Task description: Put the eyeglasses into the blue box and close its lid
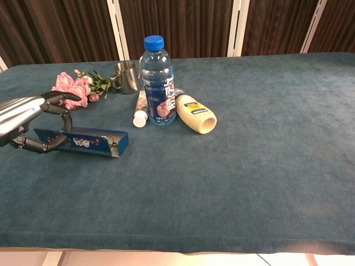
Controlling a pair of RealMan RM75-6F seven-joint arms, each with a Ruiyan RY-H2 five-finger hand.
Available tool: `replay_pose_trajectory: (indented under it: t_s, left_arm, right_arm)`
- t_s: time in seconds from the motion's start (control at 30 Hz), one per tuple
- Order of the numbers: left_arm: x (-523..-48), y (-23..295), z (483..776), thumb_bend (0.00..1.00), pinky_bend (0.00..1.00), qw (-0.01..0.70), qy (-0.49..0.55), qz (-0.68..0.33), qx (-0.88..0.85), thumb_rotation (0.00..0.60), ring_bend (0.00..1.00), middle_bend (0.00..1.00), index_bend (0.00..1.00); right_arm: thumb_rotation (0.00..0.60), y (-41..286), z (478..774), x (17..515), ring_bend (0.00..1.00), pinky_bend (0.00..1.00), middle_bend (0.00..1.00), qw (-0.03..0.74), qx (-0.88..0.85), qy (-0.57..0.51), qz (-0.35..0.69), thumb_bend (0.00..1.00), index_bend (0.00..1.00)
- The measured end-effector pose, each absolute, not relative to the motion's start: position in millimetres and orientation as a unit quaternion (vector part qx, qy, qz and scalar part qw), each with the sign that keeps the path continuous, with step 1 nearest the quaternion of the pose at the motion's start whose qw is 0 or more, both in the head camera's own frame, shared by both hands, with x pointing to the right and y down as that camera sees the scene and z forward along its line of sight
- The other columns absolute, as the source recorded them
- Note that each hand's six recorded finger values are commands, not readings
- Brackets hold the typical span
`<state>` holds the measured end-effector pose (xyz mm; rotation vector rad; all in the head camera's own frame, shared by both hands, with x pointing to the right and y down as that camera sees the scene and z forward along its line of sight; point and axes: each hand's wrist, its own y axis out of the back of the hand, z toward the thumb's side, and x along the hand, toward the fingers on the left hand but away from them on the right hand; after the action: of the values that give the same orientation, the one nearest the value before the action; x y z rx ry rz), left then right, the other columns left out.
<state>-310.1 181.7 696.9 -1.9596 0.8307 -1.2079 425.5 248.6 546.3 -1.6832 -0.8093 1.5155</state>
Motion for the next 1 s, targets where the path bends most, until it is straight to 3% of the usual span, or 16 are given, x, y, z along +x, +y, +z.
replay_pose_trajectory:
  t_s: [0.3, 0.77, 0.87, 1.0]
  left_arm:
    - [-296.9, 151.9, 703.4, 0.69, 0.11, 0.356, 0.298, -0.492, -0.737, 0.6, 0.0, 0.08, 0.66]
    - [-290.5, 133.1, 717.1, 0.69, 0.12, 0.347, 0.286, -0.521, -0.725, 0.6, 0.0, 0.08, 0.64]
    - [-289.7, 130.8, 719.9, 0.66, 0.11, 0.345, 0.288, -0.524, -0.724, 0.6, 0.0, 0.08, 0.59]
    - [-289.8, 127.9, 725.4, 0.55, 0.12, 0.337, 0.292, -0.528, -0.723, 0.6, 0.0, 0.07, 0.39]
  right_arm:
    - [0.6, 246.0, 544.2, 428.8, 0.0, 0.08, 0.0, 0.357, -0.651, -0.321, 0.588, 0.22, 0.0]
    - [0.6, 245.1, 543.4, 430.1, 0.0, 0.08, 0.0, 0.356, -0.65, -0.323, 0.589, 0.22, 0.0]
    - [0.6, 244.9, 543.1, 430.4, 0.0, 0.08, 0.0, 0.356, -0.65, -0.324, 0.589, 0.22, 0.0]
    - [0.6, 244.4, 542.7, 431.0, 0.0, 0.08, 0.0, 0.355, -0.649, -0.325, 0.589, 0.22, 0.0]
